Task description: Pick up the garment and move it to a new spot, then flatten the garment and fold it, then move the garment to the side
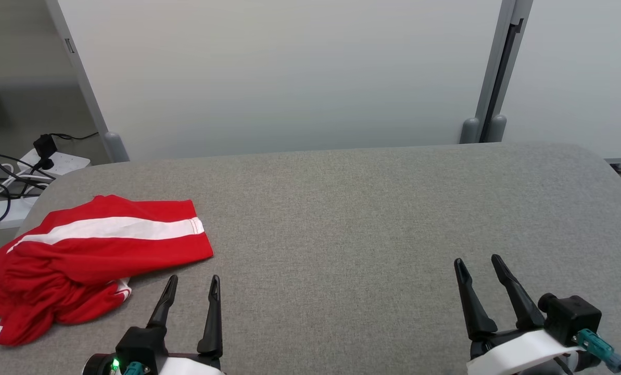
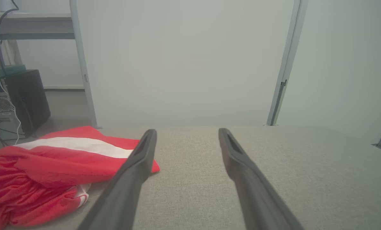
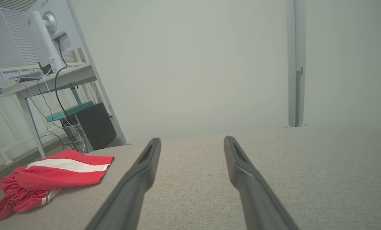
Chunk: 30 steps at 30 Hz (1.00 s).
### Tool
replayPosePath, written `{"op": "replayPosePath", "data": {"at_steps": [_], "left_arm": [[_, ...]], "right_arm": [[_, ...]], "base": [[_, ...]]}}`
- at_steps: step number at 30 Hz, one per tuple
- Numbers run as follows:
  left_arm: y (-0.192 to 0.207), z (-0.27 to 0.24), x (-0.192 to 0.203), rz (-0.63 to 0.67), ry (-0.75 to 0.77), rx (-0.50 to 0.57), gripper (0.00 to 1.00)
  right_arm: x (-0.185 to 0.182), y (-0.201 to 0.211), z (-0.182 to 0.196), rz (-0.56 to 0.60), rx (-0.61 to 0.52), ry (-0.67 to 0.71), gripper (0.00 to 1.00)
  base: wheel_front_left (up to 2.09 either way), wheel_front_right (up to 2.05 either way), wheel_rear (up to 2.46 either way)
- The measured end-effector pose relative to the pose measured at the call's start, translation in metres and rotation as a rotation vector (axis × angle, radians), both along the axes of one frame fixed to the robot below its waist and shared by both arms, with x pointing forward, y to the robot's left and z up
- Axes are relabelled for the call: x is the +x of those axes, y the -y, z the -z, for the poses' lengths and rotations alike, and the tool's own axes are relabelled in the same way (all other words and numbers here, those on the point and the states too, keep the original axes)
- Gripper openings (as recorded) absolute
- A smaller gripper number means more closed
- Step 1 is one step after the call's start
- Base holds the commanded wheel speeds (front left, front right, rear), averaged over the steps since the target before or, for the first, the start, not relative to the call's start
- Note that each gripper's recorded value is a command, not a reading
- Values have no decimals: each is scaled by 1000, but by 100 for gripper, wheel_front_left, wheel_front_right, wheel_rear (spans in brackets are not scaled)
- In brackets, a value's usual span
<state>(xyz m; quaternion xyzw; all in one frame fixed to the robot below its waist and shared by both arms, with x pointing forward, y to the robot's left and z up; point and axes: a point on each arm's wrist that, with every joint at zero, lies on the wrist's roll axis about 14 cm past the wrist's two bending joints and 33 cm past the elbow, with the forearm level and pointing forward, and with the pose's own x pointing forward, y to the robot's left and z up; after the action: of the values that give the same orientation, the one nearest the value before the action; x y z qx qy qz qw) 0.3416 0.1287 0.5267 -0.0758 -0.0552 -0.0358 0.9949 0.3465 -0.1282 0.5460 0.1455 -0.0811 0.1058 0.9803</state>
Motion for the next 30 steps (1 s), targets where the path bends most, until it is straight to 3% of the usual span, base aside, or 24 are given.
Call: {"op": "replayPosePath", "data": {"at_steps": [10,30], "left_arm": [[6,-12,-2,3,70,115,100],[5,6,1,4,13,118,100]], "right_arm": [[-6,-7,-4,-14,-108,49,100],[-1,-7,5,-15,-109,21,100]], "base": [[0,0,0],[0,0,0]]}}
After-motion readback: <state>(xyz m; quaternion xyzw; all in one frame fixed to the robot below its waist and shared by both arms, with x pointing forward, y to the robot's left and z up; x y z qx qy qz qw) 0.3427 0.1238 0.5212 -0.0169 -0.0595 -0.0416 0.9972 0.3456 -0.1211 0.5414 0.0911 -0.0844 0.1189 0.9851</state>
